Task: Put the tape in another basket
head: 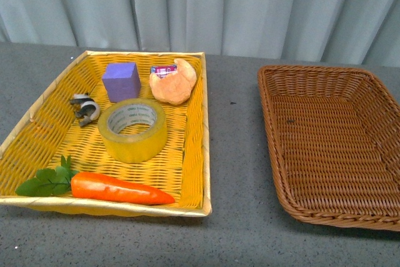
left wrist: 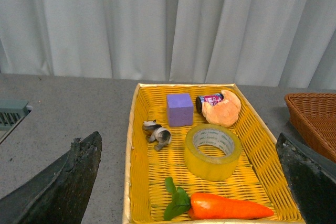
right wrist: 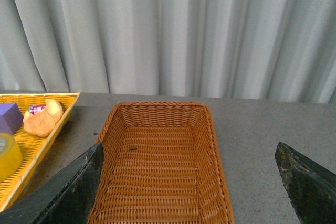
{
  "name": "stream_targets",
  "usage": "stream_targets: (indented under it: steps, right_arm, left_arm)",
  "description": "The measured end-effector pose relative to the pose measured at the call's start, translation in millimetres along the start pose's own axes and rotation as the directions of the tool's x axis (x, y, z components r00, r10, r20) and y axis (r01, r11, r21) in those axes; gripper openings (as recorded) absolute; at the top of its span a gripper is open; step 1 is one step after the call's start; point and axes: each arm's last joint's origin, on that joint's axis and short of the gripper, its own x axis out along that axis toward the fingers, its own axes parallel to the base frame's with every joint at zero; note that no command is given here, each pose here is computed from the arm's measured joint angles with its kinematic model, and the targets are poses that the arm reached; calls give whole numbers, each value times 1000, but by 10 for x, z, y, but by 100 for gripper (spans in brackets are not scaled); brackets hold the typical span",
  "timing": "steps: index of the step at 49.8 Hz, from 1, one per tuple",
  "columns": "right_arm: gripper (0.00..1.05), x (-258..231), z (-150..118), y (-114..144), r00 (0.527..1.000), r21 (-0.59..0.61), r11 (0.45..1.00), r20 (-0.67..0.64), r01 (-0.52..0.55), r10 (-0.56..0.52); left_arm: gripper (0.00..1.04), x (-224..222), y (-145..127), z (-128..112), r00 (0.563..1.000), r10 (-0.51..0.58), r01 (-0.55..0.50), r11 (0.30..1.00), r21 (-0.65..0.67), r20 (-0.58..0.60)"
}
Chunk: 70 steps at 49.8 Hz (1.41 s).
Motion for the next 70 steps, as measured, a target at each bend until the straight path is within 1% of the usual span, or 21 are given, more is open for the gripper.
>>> stream_targets:
  steps: [70]
  right_arm:
    - [96,0,0,0,1000,0,1000,0,0,0]
  left_arm:
    - [98,0,0,0,1000,0,0,1000,0,0]
